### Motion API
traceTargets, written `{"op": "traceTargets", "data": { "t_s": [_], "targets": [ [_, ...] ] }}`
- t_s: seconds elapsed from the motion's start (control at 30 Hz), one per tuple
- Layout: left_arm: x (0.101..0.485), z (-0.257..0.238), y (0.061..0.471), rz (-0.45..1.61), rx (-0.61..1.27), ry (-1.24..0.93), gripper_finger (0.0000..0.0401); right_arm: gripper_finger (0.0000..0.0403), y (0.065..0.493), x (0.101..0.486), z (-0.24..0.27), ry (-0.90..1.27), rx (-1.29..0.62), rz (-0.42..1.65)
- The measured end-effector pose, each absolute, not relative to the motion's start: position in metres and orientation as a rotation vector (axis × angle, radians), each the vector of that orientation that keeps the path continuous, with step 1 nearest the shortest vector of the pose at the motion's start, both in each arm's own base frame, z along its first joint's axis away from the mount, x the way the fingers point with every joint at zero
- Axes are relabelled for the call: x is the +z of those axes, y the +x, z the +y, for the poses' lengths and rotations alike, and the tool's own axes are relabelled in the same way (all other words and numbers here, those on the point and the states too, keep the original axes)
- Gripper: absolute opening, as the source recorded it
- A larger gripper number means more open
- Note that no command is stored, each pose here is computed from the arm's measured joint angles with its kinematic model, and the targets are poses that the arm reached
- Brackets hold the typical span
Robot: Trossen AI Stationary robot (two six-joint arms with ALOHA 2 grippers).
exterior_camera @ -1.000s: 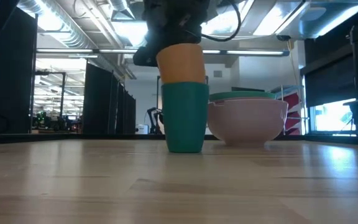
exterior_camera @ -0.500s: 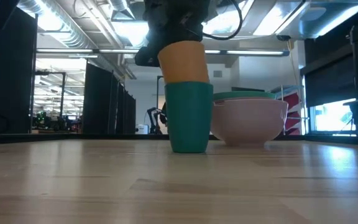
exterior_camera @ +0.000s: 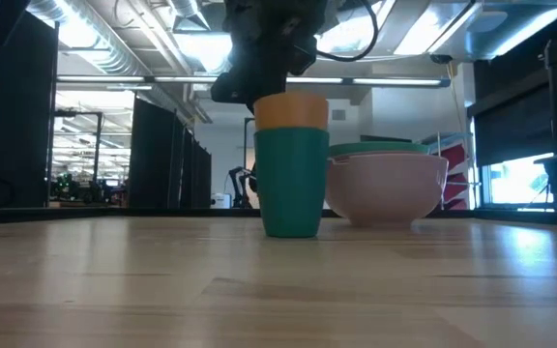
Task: Nest bowls inside each other
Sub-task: Adjust the bowls closer to the center of the table
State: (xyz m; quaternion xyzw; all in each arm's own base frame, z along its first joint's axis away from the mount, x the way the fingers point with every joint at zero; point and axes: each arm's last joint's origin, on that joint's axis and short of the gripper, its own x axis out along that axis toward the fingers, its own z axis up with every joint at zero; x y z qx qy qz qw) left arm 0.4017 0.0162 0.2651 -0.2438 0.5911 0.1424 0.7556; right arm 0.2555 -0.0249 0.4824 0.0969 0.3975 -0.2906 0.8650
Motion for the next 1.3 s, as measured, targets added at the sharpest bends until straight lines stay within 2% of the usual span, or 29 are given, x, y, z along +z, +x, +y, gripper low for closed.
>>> {"op": "traceTargets", "data": {
  "t_s": [0.2,0.4,0.73,1.07,1.3],
  "targets": [
    [0.269,0.014,0.401,1.271,0.294,-0.522,0.0098,0.0074,0.255,0.482,-0.025,0.203,-0.61,0.833],
    [0.297,0.014,0.389,1.184,0.272,-0.502,0.0102,0.0074,0.255,0.482,-0.025,0.2,-0.616,0.831],
    [0.374,0.009,0.353,0.863,0.194,-0.439,0.0102,0.0074,0.222,0.512,0.0,0.192,-0.519,0.632],
    [0.449,0.003,0.298,0.515,0.115,-0.377,0.0102,0.0074,0.174,0.543,0.02,0.222,-0.388,0.406],
    [0.453,-0.011,0.292,0.508,0.061,-0.336,0.0102,0.0074,0.176,0.54,0.052,0.234,-0.254,0.428]
  ]
}}
